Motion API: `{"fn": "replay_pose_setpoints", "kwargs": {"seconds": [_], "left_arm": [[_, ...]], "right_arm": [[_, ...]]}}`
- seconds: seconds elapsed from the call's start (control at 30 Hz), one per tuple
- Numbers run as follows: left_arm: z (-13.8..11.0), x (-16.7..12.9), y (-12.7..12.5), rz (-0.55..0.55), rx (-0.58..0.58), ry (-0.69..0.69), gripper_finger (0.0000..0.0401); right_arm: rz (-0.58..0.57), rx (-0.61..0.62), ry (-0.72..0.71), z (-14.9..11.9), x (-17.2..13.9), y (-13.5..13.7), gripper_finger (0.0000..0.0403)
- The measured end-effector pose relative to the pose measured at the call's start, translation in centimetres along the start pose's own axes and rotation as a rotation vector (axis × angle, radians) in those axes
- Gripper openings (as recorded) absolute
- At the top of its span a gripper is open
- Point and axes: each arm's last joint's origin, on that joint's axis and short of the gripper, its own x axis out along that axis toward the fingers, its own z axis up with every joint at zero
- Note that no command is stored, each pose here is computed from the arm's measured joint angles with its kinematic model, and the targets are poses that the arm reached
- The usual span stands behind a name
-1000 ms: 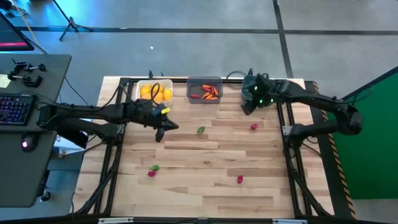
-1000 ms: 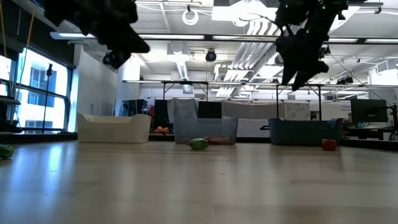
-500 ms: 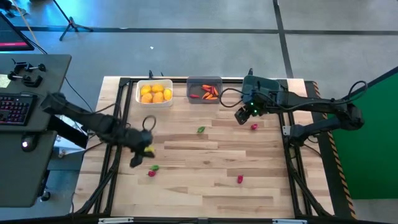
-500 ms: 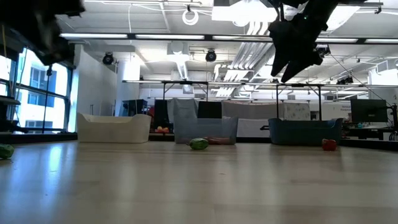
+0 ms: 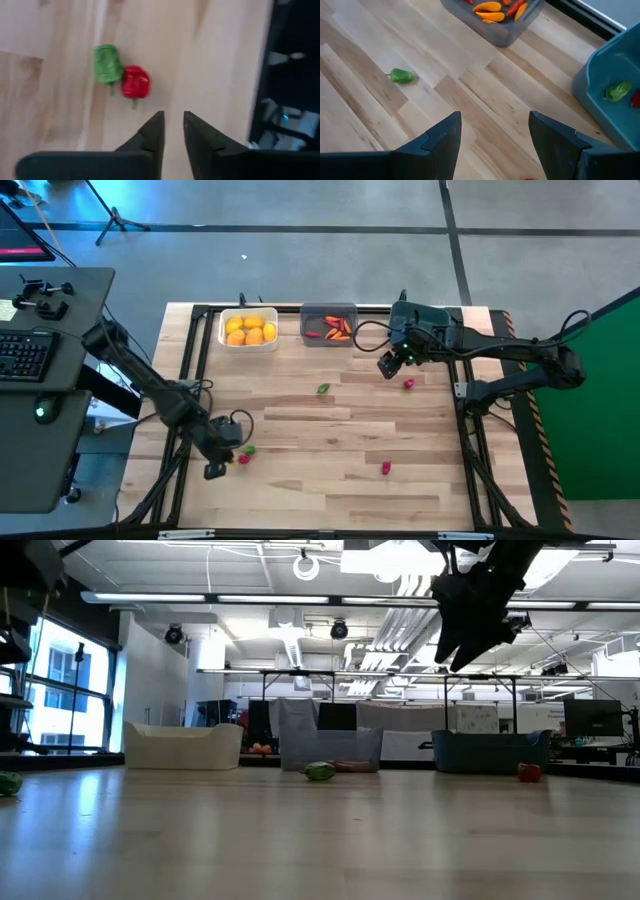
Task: Sort produce into baskets
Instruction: Put the bottom left red bell pepper into the blue bin
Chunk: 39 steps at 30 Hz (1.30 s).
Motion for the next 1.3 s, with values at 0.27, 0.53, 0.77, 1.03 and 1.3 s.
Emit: {"fn": "replay_pose_setpoints", "kwargs": {"seconds": [0.27, 0.53, 0.77, 1.03, 1.3], "left_arm": [[0.5, 2.4, 0.1, 0.088, -0.027, 0.019, 0.0144], [0.6, 2.5, 0.2, 0.139, 0.033, -0.026, 0.0161], [0.5, 2.9, 0.3, 0.16, 0.124, -0.002, 0.0161], [0.3, 5.1, 0.2, 0.202, 0.217, 0.053, 0.0161], [0.4, 6.4, 0.0, 0.186, 0.198, 0.071, 0.0139]], "right_arm": [[-0.003, -0.033, -0.007, 0.1, 0.0, -0.1, 0.0222], [-0.015, -0.038, -0.013, 0.1, 0.1, -0.2, 0.0222], [-0.014, -0.034, -0.012, 0.1, 0.1, -0.2, 0.0222], [-0.014, -0.036, -0.012, 0.1, 0.1, -0.2, 0.0222], [-0.021, -0.038, -0.016, 0.2, 0.1, -0.2, 0.0222]]}}
